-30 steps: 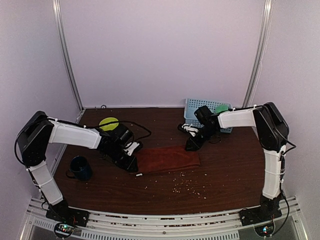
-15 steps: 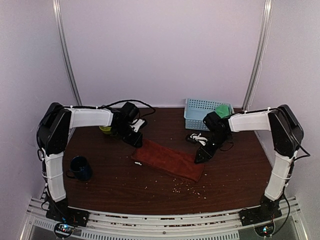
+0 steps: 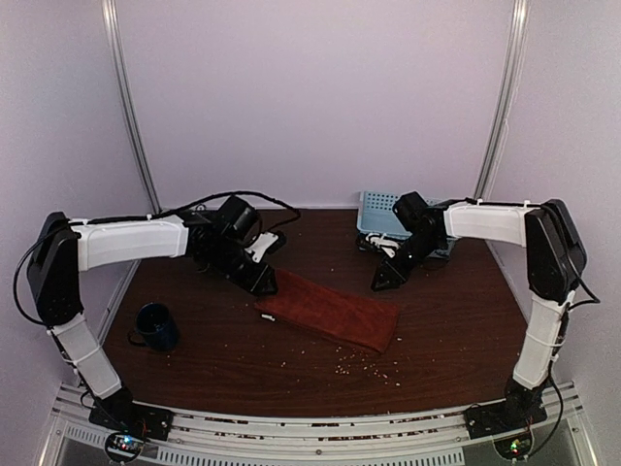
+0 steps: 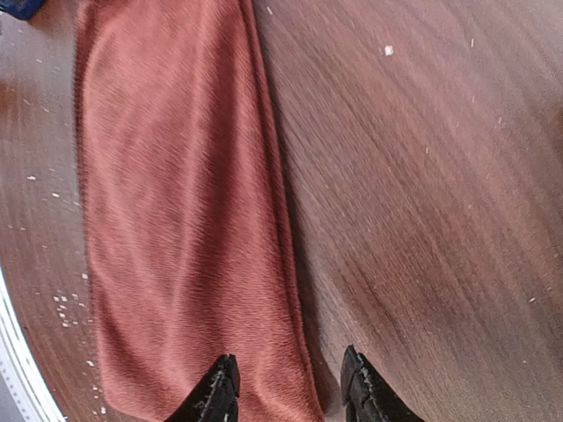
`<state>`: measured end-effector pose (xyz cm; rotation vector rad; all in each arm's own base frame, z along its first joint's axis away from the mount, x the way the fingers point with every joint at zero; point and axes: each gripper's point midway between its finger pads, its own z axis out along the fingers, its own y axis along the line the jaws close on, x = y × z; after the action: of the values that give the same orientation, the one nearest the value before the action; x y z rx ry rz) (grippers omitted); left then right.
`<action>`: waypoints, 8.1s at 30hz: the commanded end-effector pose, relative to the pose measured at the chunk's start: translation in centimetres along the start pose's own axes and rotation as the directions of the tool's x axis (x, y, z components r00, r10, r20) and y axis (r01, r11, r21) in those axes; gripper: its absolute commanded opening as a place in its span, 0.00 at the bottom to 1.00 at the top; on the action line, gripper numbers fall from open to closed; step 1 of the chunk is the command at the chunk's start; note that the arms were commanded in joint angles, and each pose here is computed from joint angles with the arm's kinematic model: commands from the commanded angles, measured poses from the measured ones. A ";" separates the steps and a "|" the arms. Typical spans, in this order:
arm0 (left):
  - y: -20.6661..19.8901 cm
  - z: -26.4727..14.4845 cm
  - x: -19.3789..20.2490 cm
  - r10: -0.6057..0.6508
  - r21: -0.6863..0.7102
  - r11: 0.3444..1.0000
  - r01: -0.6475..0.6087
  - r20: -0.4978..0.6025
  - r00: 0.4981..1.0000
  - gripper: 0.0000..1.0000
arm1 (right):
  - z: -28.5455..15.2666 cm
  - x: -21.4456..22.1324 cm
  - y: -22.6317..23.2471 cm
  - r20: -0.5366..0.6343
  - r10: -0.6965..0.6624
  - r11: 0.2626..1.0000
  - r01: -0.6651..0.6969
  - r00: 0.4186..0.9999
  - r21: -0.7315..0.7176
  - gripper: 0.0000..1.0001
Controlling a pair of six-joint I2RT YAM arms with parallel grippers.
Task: Roll the towels
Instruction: Rotate the towel at the center of the board, then roll the towel at the center of the board.
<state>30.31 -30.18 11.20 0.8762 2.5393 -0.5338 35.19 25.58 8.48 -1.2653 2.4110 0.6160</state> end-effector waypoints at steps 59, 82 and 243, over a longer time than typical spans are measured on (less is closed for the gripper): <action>-18.0 2.2 1.4 0.744 0.079 0.617 -0.783 0.267 0.613 0.60 | -10.4 2.7 3.2 0.472 -0.118 0.993 0.105 0.874 0.053 0.67; -16.9 11.6 8.2 0.839 0.140 0.540 -0.830 -0.020 0.543 0.32 | -11.0 3.2 2.7 0.364 -0.077 0.997 0.068 0.928 0.037 0.60; -17.3 13.8 6.2 0.176 0.810 0.571 0.138 -0.285 0.942 0.02 | -5.3 5.7 17.9 0.073 -0.602 0.797 0.603 0.795 0.003 0.37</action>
<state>17.65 -46.72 2.86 1.4557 2.3958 -1.8482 13.84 26.75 17.93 -1.8851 1.7621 0.7214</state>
